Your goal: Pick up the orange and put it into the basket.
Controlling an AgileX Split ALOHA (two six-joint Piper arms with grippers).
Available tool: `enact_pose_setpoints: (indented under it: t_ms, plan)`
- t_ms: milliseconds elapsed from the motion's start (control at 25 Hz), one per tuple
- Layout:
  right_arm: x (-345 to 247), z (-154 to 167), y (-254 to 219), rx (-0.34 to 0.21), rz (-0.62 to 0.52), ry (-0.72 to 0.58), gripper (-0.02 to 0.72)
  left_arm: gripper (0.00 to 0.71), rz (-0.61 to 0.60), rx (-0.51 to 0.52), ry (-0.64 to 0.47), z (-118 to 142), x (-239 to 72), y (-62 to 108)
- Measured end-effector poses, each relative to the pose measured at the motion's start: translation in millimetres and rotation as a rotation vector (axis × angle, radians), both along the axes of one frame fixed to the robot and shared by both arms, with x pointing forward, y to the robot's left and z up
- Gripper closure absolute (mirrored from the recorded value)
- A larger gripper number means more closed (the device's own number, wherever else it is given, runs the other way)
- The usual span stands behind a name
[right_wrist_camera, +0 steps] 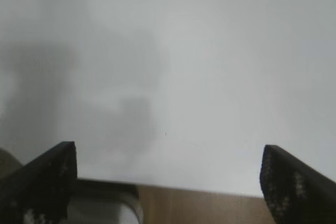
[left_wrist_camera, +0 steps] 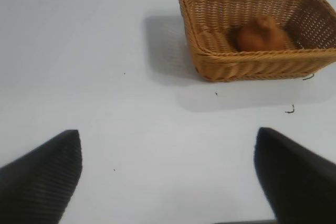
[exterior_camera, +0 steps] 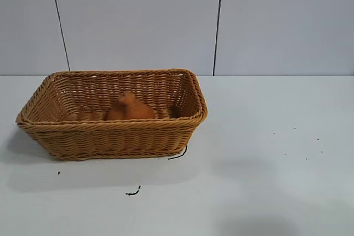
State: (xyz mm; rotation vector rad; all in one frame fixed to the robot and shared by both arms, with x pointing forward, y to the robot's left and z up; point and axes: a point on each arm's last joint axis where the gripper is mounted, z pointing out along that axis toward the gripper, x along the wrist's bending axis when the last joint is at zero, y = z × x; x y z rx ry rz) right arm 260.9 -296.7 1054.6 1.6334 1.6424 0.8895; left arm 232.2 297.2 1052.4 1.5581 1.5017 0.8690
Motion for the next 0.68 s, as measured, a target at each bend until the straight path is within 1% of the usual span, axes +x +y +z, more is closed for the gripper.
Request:
enact_pose_setpoints:
  t_ms: [120,200,680]
  plan:
    - [-17,1,0,0.0,0.0,-0.111,0.027,0.071,0.0,0.0,0.0,0,0,0.0]
    - [-24,1,0,0.0,0.0,-0.154,0.027,0.071,0.0,0.0,0.0,0,0,0.0]
    - [-26,1,0,0.0,0.0,-0.162,0.027,0.071,0.0,0.0,0.0,0,0,0.0]
